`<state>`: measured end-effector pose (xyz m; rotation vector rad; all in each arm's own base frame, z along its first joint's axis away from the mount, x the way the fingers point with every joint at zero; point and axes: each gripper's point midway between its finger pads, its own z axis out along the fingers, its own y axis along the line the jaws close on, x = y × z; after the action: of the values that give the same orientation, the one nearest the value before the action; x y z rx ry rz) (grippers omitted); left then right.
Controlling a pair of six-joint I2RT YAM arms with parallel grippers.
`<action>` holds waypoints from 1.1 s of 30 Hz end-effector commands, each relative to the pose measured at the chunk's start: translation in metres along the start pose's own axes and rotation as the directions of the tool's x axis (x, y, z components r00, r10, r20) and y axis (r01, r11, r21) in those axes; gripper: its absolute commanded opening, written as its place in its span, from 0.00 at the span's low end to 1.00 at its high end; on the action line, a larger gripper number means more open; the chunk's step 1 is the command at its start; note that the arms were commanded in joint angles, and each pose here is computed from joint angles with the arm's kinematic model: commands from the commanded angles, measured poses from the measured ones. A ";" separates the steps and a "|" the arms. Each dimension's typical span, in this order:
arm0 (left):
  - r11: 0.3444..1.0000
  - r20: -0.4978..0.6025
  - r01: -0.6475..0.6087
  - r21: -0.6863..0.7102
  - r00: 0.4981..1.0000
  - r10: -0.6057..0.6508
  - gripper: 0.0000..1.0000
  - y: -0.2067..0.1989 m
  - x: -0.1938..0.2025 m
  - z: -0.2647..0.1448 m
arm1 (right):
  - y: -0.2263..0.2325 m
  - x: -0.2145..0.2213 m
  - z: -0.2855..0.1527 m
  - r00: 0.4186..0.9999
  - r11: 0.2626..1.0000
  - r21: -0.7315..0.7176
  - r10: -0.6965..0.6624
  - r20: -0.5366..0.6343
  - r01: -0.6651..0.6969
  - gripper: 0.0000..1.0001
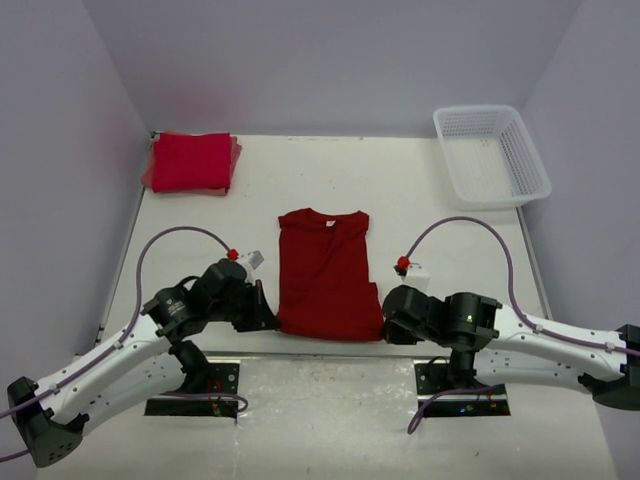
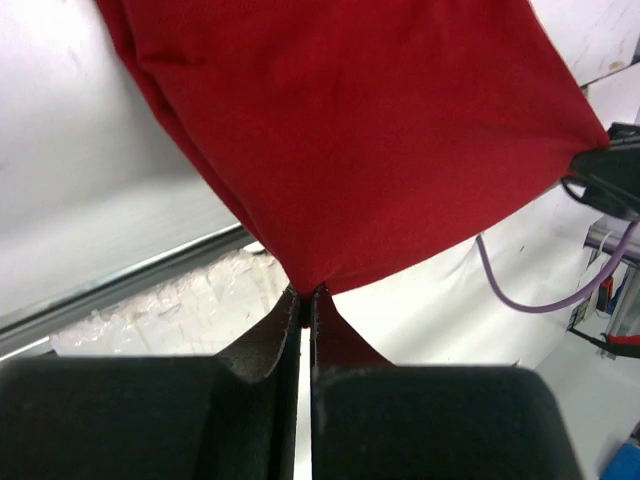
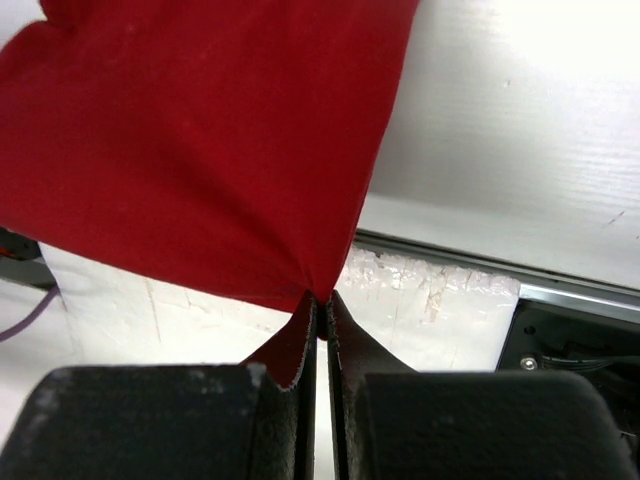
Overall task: Fold and stack the t-shirts
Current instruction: Fold the long partially folded tshirt into a neat square
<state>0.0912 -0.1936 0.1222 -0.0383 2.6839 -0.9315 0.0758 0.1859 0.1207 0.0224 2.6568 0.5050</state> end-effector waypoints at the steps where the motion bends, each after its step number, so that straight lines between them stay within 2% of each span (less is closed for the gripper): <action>1: 0.998 0.083 -0.061 0.023 0.995 0.059 0.00 -0.023 -0.027 -0.010 | 0.007 -0.032 -0.019 0.993 0.999 0.035 -0.043 0.107 0.039 0.00; 7: 0.993 0.129 -0.117 -0.012 0.985 0.117 0.00 -0.037 -0.069 -0.006 | 0.031 -0.079 -0.025 0.979 0.992 0.065 -0.113 0.171 0.104 0.00; 11: 0.996 0.193 -0.078 -0.053 0.977 0.086 0.00 -0.016 -0.120 -0.011 | 0.030 -0.124 -0.017 0.966 0.992 0.069 -0.122 0.227 0.110 0.00; 17: 0.994 0.246 -0.097 -0.048 0.964 0.105 0.00 -0.026 -0.182 -0.014 | 0.030 -0.162 -0.003 0.962 0.986 0.091 -0.156 0.223 0.138 0.00; 26: 0.994 0.223 -0.079 -0.078 0.970 0.095 0.00 -0.014 -0.231 0.018 | 0.029 -0.212 0.031 0.971 0.985 0.081 -0.161 0.177 0.149 0.00; 33: 0.993 0.173 -0.032 -0.115 0.984 0.052 0.00 0.007 -0.264 0.060 | 0.036 -0.251 0.066 0.978 0.986 0.059 -0.164 0.125 0.158 0.00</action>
<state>0.3294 -0.1876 0.1310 -0.1439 2.6439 -0.7077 0.3086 0.2051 0.1605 -0.0640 2.5799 0.2852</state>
